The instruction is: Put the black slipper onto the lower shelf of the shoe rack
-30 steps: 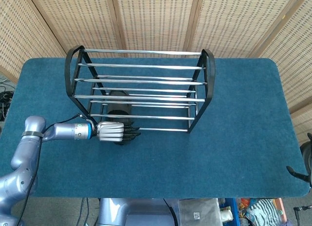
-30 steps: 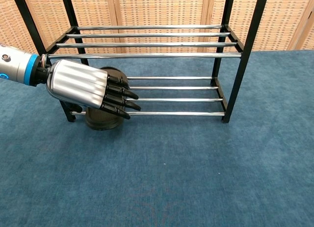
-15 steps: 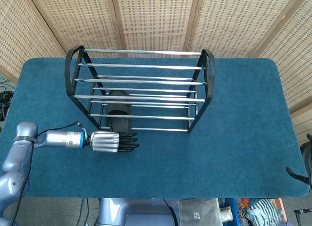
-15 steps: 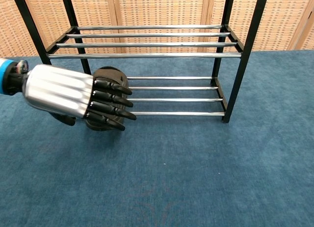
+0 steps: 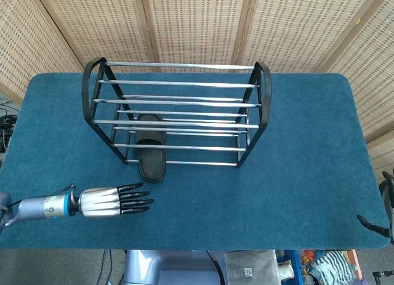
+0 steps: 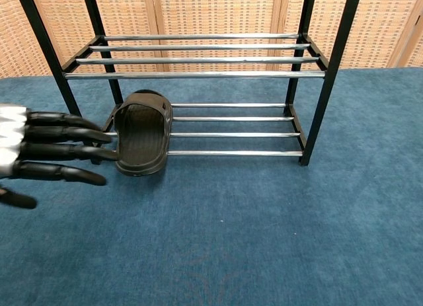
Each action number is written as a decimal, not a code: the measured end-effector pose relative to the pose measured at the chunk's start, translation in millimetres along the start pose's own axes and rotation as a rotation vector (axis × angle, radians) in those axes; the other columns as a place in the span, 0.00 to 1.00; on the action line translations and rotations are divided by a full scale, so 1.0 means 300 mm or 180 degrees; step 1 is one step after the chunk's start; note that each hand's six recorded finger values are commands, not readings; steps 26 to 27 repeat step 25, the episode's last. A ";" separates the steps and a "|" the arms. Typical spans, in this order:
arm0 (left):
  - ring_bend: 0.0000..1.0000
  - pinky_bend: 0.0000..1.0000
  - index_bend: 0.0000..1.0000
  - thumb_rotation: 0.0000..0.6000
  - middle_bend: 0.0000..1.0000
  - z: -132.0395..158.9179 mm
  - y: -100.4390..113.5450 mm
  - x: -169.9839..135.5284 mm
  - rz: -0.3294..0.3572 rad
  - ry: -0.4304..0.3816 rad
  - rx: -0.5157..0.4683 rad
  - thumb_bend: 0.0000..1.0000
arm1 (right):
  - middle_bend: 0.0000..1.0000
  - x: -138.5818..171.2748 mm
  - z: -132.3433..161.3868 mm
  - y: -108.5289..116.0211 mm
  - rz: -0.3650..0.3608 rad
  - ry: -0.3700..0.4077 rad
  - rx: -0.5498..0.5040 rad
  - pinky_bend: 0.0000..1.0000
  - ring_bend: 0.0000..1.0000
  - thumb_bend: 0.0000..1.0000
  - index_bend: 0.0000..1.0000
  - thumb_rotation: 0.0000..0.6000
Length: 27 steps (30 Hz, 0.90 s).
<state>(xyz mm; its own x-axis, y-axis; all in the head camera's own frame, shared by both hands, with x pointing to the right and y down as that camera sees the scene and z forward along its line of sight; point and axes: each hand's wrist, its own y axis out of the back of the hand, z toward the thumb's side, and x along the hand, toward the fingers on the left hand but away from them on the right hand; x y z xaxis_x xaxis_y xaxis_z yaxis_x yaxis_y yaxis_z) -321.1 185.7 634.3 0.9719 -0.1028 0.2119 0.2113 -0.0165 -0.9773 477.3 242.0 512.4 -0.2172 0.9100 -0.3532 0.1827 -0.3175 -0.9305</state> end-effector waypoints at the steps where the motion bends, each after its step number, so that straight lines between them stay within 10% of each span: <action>1: 0.00 0.04 0.07 1.00 0.00 0.015 -0.002 -0.032 -0.0027 0.0142 -0.0074 0.13 | 0.00 0.003 0.004 0.000 0.0007 0.0022 -0.0005 0.00 0.00 0.00 0.00 1.00; 9: 0.00 0.00 0.00 1.00 0.00 0.057 -0.010 -0.172 -0.0273 0.1300 -0.0817 0.12 | 0.00 0.020 0.027 0.003 0.0023 0.0146 -0.0025 0.00 0.00 0.00 0.00 1.00; 22: 0.00 0.00 0.00 1.00 0.00 0.072 0.126 -0.413 -0.0382 0.4060 -0.1759 0.12 | 0.00 0.040 0.036 0.017 0.0000 0.0210 -0.0050 0.00 0.00 0.00 0.00 1.00; 27: 0.00 0.00 0.00 1.00 0.00 0.072 0.150 -0.476 -0.0426 0.4455 -0.1734 0.12 | 0.00 0.042 0.034 0.021 -0.0009 0.0210 -0.0059 0.00 0.00 0.00 0.00 1.00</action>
